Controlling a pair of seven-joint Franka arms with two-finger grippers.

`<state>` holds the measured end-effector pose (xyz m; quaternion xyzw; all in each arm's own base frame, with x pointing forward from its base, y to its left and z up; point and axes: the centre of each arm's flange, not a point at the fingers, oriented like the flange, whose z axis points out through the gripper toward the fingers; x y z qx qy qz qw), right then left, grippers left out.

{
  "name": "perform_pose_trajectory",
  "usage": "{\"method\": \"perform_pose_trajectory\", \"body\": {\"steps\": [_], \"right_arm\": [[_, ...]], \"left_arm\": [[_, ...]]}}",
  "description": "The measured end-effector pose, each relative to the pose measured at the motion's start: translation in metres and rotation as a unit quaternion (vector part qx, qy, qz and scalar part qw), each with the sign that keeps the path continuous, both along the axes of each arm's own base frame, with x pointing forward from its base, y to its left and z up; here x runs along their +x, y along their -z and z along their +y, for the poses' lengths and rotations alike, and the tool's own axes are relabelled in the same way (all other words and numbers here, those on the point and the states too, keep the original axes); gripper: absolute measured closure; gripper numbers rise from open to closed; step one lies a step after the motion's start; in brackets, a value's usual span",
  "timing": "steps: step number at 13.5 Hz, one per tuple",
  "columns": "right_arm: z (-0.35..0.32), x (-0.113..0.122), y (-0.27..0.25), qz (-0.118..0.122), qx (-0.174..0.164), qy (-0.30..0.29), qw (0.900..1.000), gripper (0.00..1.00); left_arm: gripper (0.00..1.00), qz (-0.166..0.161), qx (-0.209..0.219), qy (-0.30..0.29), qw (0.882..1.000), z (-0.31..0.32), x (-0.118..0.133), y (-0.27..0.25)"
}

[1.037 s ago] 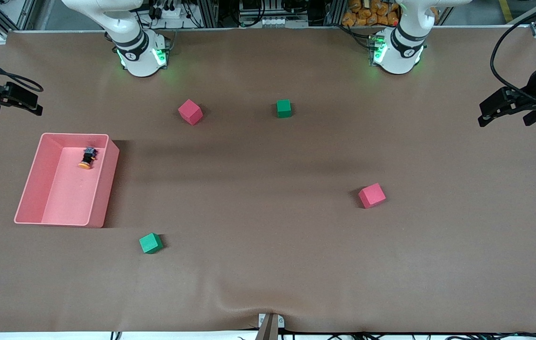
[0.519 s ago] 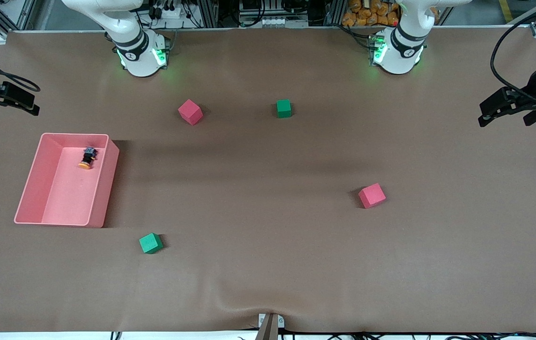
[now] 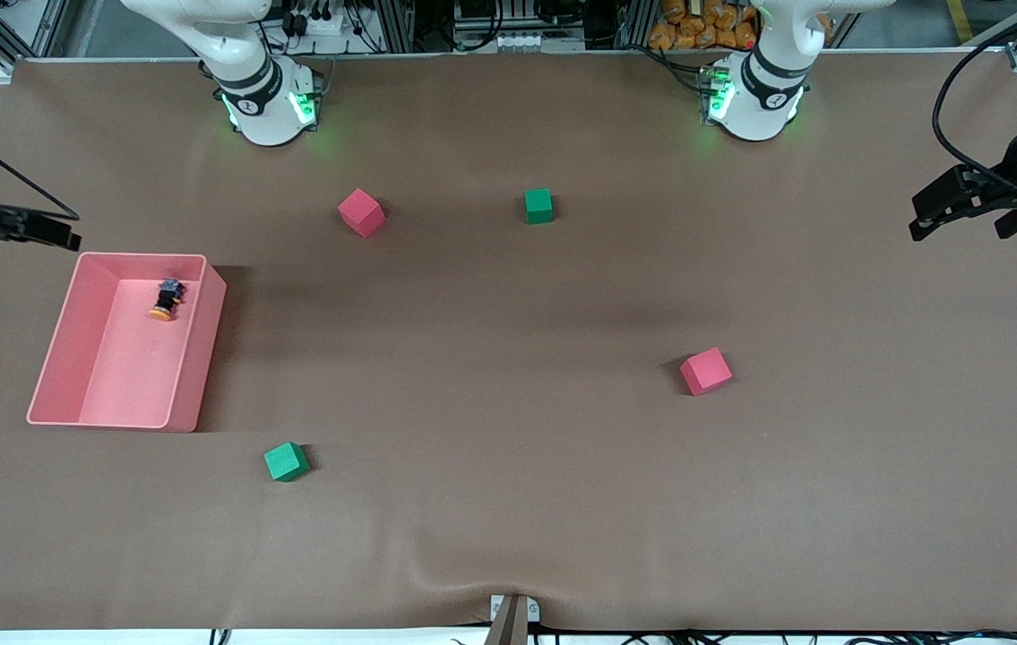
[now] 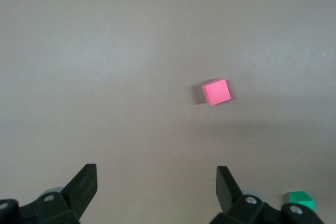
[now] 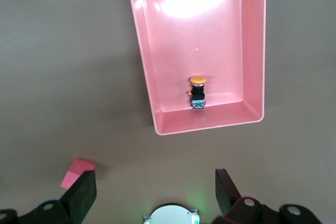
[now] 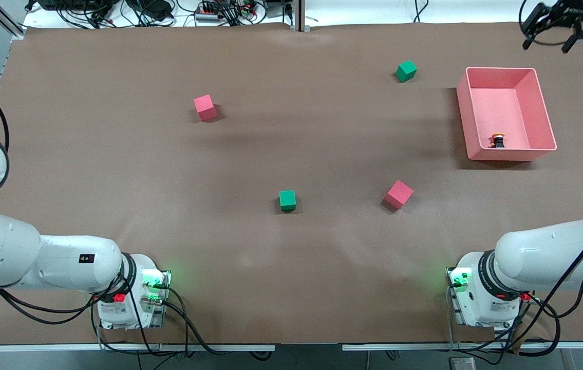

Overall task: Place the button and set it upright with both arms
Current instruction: 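Move the right gripper toward the pink tray, then lower the right gripper into the tray over the yellow button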

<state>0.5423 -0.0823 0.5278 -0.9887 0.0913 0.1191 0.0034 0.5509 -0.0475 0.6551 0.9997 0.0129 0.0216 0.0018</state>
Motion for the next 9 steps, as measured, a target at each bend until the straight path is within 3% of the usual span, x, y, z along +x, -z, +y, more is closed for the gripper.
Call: {"method": "perform_pose_trajectory", "body": {"steps": [3,9], "right_arm": [[-0.017,-0.005,0.059,0.008,-0.002,0.014,1.0,0.0],[-0.027,-0.025,0.174,-0.004,-0.024,0.007,1.0,0.0]], "left_arm": [[0.0,0.0,0.0,-0.001,1.0,0.001,0.0,0.0],[0.0,0.0,0.0,-0.001,1.0,0.001,0.0,0.0]]}}
